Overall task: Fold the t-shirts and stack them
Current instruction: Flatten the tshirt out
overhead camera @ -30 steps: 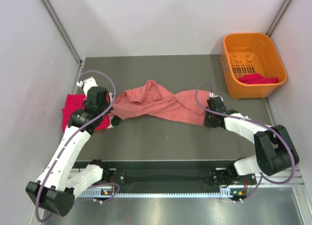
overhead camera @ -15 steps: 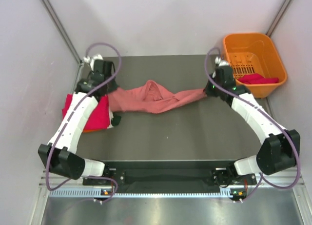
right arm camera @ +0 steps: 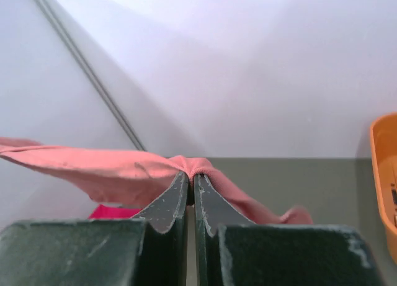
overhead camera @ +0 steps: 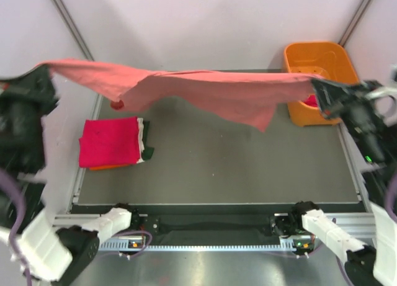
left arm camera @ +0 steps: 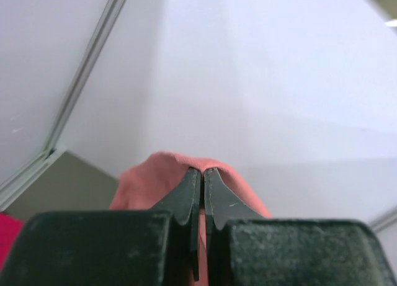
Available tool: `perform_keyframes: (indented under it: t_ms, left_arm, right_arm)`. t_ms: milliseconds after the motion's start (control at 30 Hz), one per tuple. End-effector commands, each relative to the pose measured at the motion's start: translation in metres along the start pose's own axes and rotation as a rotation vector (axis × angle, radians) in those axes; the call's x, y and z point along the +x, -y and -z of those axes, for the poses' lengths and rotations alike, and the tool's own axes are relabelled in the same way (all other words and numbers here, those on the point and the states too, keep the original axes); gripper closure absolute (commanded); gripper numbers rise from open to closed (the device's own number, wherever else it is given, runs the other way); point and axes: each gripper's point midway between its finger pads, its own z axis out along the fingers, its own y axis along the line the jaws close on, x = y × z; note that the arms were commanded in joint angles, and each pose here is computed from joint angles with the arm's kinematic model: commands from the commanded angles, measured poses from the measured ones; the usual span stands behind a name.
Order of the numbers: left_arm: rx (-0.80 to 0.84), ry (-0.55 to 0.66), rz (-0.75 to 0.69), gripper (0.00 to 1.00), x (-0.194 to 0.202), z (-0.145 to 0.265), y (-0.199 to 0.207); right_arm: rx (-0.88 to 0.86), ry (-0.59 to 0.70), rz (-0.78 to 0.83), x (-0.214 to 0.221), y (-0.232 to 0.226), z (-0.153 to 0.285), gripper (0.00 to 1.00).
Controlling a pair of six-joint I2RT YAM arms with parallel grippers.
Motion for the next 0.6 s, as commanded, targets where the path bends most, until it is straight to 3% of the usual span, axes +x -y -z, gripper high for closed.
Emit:
perform_keyframes:
  t_ms: [0,133,267,400,500,567]
  left_arm:
    - [0.067,0.003,0.04,1.0,-0.012,0.024,0.005]
    - [0.13,-0.022,0.086,1.0,-0.005,0.023,0.018]
    - [0.153,-0.12,0.103,1.0,0.038,-0.01,0.032]
    - [0.042,-0.232,0.073,1.0,0.122,-0.077,0.019]
    - [-0.046,-0.299,0.053,1.0,0.177,-0.119,0.006]
    - [-0.055,-0.338,0.037,1.0,0.209,-0.149,0.009]
  right_arm:
    - [-0.01,0.019,-0.01,-0.014,-0.009,0.04,1.0]
    - [0.01,0.036,-0.023,-0.018,-0.007,0.06,1.0]
    - [0.101,0.0,-0.016,0.0,0.015,0.047,1.0]
    - [0.216,-0.038,0.029,0.018,0.044,0.005,1.0]
    - [0.271,-0.16,0.066,0.059,0.068,-0.06,1.0]
    - [0.291,-0.178,0.077,0.062,0.076,-0.085,1.0]
